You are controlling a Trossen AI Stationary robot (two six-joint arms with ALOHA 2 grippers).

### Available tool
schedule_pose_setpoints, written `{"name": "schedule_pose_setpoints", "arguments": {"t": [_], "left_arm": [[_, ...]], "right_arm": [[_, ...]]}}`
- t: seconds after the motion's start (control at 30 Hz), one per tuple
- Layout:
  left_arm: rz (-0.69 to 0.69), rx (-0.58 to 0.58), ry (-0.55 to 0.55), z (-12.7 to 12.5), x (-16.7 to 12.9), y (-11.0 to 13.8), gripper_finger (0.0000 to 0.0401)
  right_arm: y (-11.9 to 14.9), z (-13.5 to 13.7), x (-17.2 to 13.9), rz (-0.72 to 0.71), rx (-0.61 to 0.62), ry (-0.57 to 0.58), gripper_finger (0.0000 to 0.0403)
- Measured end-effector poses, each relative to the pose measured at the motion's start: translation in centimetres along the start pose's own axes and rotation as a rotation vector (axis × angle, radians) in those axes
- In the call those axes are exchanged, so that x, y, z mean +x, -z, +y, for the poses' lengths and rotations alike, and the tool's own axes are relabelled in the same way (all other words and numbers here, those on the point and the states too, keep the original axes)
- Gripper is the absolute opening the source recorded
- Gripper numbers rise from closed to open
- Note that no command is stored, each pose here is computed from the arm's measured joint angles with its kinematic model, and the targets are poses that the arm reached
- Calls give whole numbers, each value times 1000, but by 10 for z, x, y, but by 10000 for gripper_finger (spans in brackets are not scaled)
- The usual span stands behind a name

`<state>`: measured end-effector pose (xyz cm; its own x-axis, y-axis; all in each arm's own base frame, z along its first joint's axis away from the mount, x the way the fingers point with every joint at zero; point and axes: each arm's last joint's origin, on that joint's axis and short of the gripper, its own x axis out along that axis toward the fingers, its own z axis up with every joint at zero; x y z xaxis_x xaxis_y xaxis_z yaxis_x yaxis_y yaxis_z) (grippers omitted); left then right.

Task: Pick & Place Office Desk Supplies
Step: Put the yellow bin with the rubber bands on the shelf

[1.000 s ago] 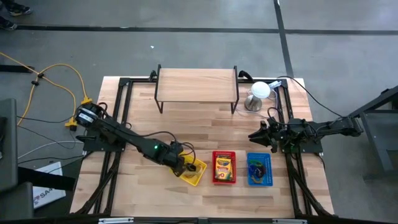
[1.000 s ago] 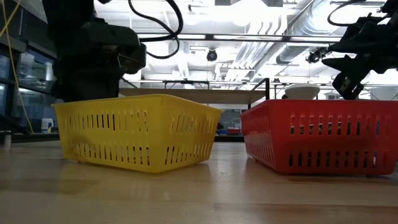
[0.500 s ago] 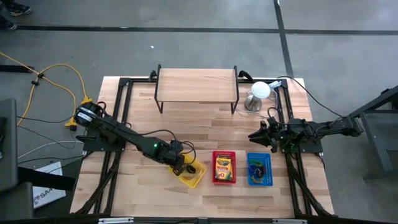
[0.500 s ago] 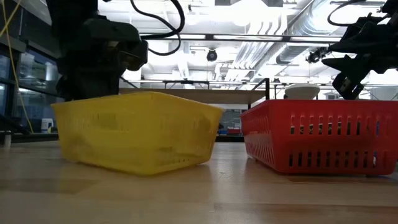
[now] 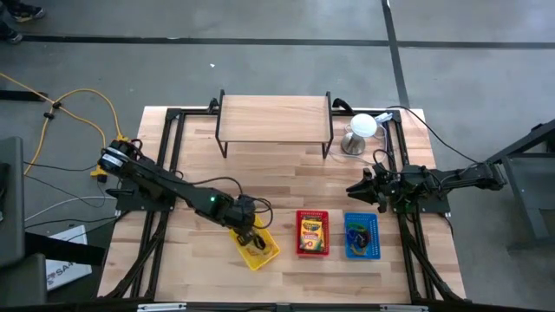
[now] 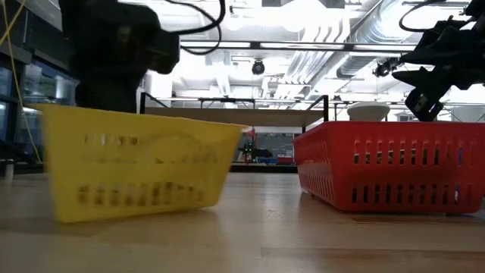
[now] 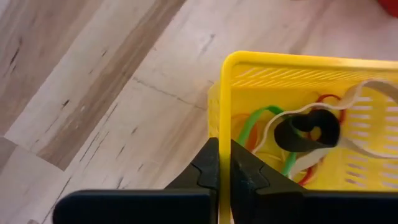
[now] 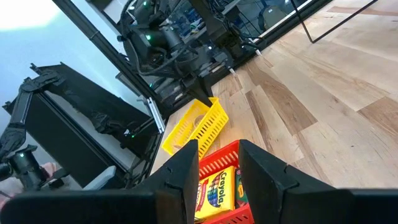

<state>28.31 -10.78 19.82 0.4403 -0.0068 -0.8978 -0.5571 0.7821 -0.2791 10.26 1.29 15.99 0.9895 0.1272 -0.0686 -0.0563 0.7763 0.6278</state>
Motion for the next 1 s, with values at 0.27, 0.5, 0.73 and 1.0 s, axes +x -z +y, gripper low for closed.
{"name": "schedule_pose_setpoints", "arguments": {"t": [0.27,0.5,0.73,1.0], "left_arm": [[54,124,83,18,-28,-18,3],[85,237,210,40,-50,-39,2],[127,263,279,74,-75,-55,2],[133,343,223,95,-129,-79,1]], "right_arm": [[0,0,0,0,0,0,101],[0,0,0,0,0,0,101],[0,0,0,0,0,0,101],[0,0,0,0,0,0,101]]}}
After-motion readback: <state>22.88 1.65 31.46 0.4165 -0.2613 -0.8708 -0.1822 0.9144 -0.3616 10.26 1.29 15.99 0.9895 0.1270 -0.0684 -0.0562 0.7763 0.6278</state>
